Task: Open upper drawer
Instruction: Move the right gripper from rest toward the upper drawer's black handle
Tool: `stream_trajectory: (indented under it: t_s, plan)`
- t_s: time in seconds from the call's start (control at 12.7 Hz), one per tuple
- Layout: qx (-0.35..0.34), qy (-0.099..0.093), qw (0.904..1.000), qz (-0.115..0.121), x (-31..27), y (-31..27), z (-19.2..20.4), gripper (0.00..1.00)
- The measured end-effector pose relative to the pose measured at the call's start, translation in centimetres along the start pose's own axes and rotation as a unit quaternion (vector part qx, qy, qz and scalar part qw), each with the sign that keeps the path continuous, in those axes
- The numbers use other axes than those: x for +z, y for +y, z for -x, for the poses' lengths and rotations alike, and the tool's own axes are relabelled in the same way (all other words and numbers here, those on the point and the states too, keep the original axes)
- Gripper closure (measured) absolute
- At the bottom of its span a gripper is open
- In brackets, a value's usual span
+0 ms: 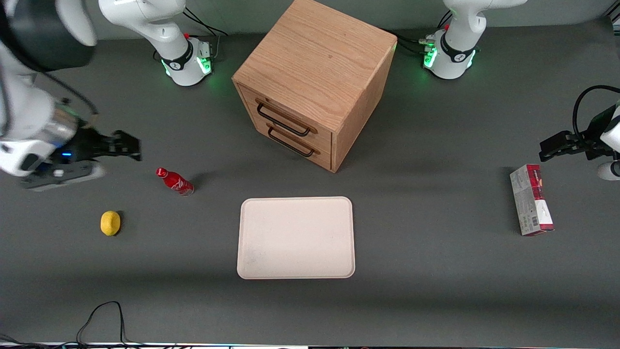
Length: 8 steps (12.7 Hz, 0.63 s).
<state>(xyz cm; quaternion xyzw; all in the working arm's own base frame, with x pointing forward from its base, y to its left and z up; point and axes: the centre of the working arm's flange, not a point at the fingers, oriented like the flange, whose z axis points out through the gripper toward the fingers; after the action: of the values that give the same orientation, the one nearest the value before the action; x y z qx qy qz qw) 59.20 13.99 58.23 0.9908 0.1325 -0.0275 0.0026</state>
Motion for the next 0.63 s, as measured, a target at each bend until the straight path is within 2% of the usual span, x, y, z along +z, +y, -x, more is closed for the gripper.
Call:
stream_trajectory:
  t_s: [0.32,0.47,0.63]
  plan:
    - [-0.106,-0.005,0.9944,-0.001,2.2,-11.7,-2.5,0.00]
    - [-0.169,-0.011,0.9855,-0.005,3.1,-17.0,-2.0,0.00]
    - [-0.238,-0.014,0.9712,-0.005,3.5,-20.9,-1.1,0.00]
